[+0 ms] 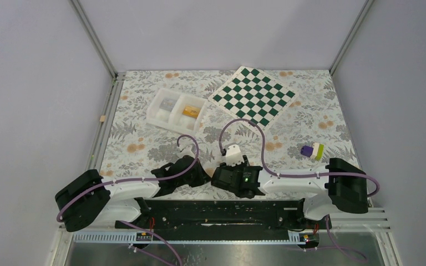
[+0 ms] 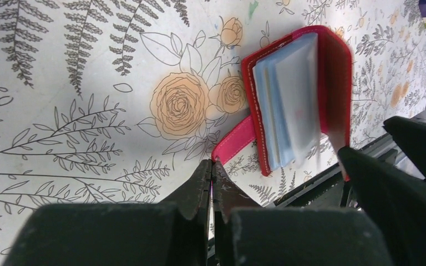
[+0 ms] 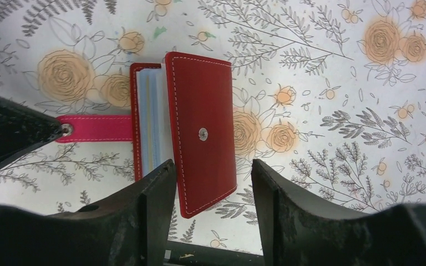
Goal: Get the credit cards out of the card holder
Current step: Open the card holder at the center of the board.
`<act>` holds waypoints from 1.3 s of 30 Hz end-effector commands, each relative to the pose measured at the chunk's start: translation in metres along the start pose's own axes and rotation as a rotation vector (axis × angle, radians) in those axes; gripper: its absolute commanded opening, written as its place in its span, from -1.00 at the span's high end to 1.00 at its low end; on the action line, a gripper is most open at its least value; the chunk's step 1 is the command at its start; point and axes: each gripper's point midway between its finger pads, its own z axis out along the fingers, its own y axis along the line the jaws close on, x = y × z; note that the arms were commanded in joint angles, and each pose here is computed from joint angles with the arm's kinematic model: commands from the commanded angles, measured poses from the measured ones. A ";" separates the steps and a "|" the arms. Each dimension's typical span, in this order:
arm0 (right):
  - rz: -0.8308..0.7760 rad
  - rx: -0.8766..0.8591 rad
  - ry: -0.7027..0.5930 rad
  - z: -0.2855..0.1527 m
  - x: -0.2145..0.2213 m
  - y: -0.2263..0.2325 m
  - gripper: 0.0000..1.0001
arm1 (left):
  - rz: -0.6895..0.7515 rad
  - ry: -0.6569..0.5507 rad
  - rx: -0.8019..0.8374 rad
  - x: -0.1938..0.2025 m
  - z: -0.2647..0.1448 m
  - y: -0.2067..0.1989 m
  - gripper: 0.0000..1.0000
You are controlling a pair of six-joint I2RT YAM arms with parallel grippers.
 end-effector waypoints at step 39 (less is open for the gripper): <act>0.248 -0.299 0.116 0.019 0.032 0.007 0.32 | -0.132 0.082 0.304 0.001 0.032 -0.084 0.00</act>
